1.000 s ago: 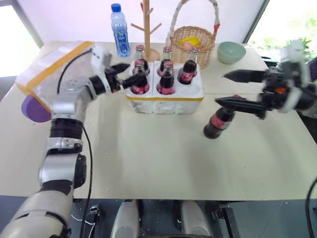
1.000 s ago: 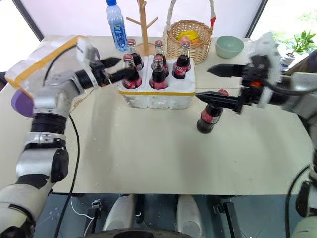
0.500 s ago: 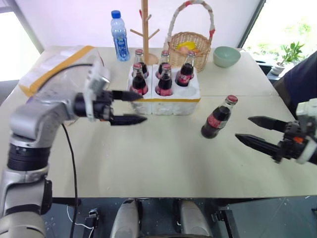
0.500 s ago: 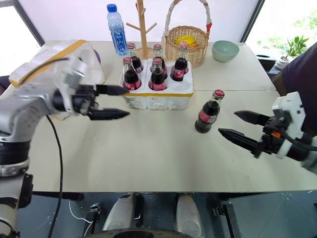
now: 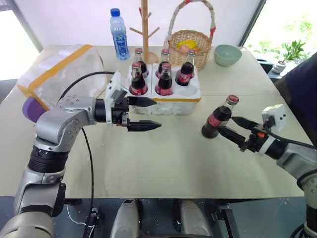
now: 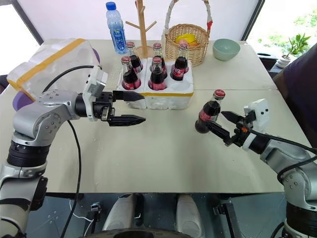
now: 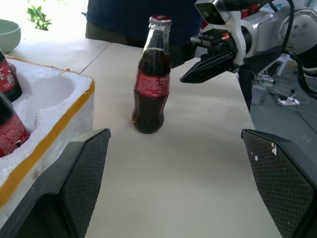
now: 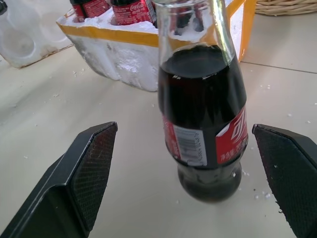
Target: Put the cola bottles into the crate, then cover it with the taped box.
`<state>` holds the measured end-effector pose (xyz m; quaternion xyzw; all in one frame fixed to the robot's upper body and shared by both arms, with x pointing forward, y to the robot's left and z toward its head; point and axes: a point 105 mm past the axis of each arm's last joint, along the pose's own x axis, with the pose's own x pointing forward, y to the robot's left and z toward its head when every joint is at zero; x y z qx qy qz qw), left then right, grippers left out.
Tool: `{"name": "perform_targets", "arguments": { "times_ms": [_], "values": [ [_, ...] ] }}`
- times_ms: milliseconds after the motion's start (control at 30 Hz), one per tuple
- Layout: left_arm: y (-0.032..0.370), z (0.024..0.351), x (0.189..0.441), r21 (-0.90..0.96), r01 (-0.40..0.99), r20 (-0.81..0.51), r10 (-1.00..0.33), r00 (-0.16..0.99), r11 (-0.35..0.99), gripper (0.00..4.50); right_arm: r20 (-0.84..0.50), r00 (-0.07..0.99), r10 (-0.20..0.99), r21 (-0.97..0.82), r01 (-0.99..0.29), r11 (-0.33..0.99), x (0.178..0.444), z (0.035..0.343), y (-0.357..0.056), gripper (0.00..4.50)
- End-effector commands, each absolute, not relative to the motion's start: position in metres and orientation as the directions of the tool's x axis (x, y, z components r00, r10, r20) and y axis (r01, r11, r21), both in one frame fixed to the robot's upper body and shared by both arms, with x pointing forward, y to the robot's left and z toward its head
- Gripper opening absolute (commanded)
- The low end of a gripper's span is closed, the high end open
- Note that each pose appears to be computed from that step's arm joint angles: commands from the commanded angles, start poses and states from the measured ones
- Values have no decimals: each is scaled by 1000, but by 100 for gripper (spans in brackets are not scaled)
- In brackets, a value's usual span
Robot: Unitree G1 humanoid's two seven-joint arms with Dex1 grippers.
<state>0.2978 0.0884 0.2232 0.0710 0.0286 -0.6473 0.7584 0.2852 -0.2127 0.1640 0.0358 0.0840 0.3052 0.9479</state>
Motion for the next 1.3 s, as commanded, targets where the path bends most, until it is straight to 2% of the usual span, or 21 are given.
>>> {"name": "perform_targets", "arguments": {
  "times_ms": [33, 400, 433, 533, 633, 767, 900, 1000, 1100, 1200, 1300],
  "values": [
    [88, 237, 296, 123, 981, -108, -980, 165, 151, 444, -91, 787, 611, 116, -601, 791, 294, 170, -204, 450],
    [87, 241, 298, 134, 978, -103, -979, 175, 161, 444, -107, 813, 573, 149, -556, 818, 327, 154, -200, 450],
    [87, 241, 298, 135, 977, -102, -979, 177, 162, 450, -99, 819, 566, 150, -550, 822, 328, 156, -202, 396],
    [88, 242, 298, 137, 976, -99, -978, 182, 167, 450, -50, 814, 579, 126, -570, 812, 325, 173, -200, 288],
    [90, 243, 299, 137, 974, -94, -977, 192, 178, 450, 14, 771, 637, 85, -636, 767, 316, 201, -191, 288],
    [99, 247, 303, 132, 967, -79, -970, 228, 217, 450, 110, 662, 742, 10, -747, 665, 308, 258, -173, 288],
    [109, 249, 305, 141, 954, -67, -959, 275, 264, 450, 168, 636, 753, -47, -758, 651, 328, 300, -159, 288],
    [112, 250, 306, 144, 948, -59, -953, 296, 285, 450, 179, 641, 746, -72, -748, 660, 344, 311, -152, 288],
    [115, 251, 306, 151, 940, -54, -947, 318, 307, 450, 181, 664, 726, -66, -728, 682, 372, 317, -142, 288],
    [121, 254, 306, 163, 925, -43, -934, 354, 344, 450, 122, 683, 720, -66, -718, 692, 396, 303, -131, 288],
    [128, 258, 306, 166, 911, -28, -922, 386, 377, 450, 68, 680, 730, -70, -727, 684, 409, 285, -122, 288]
  ]
}}
